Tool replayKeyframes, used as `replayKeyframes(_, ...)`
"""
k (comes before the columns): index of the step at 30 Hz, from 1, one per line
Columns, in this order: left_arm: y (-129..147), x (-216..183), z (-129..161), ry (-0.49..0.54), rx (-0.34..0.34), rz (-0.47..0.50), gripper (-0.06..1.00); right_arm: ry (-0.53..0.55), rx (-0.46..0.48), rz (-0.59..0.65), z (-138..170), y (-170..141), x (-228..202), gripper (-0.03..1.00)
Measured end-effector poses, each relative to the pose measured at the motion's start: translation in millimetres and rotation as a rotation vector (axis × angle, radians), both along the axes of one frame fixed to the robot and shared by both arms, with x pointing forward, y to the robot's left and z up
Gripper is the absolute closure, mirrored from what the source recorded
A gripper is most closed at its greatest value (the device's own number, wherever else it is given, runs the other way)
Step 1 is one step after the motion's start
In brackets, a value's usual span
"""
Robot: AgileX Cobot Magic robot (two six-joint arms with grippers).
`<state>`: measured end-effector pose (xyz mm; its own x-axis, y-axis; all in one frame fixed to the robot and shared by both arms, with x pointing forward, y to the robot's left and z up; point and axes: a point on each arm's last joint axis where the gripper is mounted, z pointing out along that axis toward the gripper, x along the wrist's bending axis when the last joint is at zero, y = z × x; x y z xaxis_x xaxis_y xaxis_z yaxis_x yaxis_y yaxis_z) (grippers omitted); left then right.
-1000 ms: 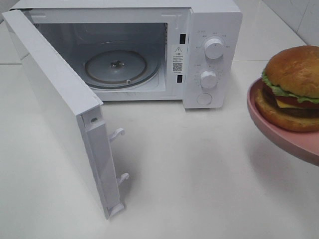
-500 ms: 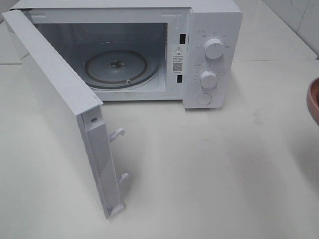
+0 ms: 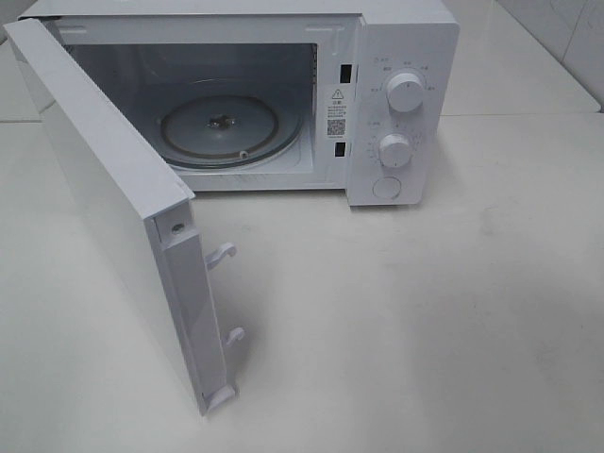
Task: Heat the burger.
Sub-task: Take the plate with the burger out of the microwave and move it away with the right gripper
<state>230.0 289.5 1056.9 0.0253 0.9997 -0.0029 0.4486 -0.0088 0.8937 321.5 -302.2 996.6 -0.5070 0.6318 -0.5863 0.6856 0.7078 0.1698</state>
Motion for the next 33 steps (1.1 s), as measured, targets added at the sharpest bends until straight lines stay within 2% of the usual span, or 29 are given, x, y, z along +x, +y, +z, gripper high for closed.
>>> replayKeyframes(5,0.0,0.0,0.0,0.0,0.0,0.0,-0.04,-0.014,0.033,-0.083,-5.8,-1.9,-2.0,0.89)
replayKeyframes(7,0.0,0.0,0.0,0.0,0.0,0.0,-0.04,-0.064,0.043,-0.129,-3.8,-3.5,0.2,0.89)
replayKeyframes(16,0.0,0.0,0.0,0.0,0.0,0.0,-0.04,-0.087,0.047,-0.198,-4.9,-2.5,5.0,0.89)
replayKeyframes(33,0.0,0.0,0.0,0.0,0.0,0.0,-0.04,-0.107,0.045,-0.414,-19.7,35.1,62.9,0.89)
